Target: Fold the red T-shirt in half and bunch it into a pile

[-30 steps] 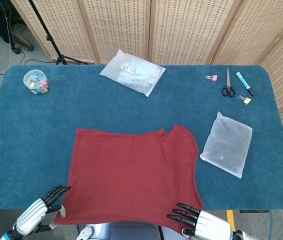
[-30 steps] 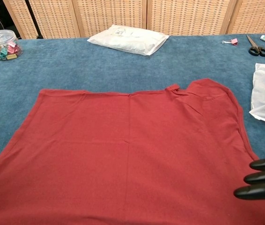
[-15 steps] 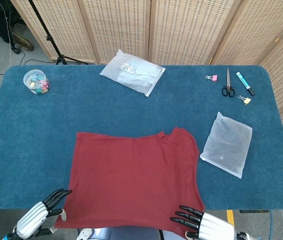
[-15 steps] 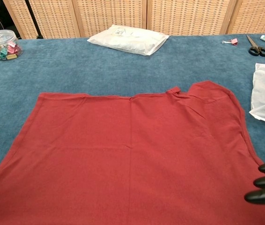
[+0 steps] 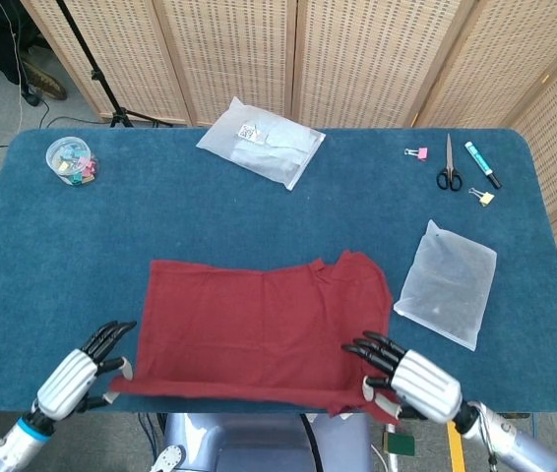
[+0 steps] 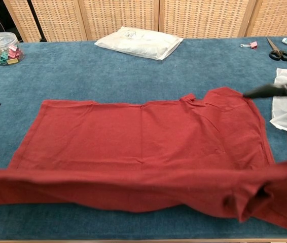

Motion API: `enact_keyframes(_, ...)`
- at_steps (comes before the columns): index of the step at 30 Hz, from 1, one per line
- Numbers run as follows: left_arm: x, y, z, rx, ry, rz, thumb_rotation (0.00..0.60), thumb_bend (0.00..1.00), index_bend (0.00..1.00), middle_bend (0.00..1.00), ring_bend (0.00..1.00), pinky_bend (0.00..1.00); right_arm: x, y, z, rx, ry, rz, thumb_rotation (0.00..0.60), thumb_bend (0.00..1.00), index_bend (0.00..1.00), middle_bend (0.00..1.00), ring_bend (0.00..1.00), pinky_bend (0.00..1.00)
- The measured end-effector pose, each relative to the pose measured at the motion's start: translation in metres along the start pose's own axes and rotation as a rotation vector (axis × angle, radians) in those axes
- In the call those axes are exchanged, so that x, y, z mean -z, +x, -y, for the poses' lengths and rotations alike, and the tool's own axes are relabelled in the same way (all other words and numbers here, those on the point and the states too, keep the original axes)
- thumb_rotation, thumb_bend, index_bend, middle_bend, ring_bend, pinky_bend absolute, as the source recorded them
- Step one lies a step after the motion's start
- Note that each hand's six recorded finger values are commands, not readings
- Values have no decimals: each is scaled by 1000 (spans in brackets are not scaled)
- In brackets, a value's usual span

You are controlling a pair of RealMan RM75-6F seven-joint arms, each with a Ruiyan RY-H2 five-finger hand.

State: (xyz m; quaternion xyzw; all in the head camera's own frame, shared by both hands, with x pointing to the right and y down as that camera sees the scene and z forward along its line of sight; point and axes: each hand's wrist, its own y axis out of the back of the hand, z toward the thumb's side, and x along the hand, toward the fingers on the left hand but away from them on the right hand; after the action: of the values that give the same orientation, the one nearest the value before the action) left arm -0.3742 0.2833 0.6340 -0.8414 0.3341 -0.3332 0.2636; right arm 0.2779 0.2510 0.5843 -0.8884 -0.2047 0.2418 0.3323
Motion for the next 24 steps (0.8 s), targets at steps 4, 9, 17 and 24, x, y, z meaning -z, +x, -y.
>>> enact_keyframes(4,10,27,-10,-4,34,-51,600,530,745,0,0,0,21,-20,-16,31,-11,77,600,647,653,51,0,0)
enact_keyframes(9,22,61,-22,7,79,-124,600,530,746,0,0,0,43,-43,-30,39,-26,154,600,646,653,51,0,0)
enact_keyframes(17,36,104,-37,12,116,-192,600,529,746,0,0,0,72,-80,-41,38,-55,240,600,646,652,51,0,0)
enact_keyframes(24,44,131,-40,31,135,-229,600,529,746,0,0,0,94,-107,-47,34,-55,301,600,646,652,51,0,0)
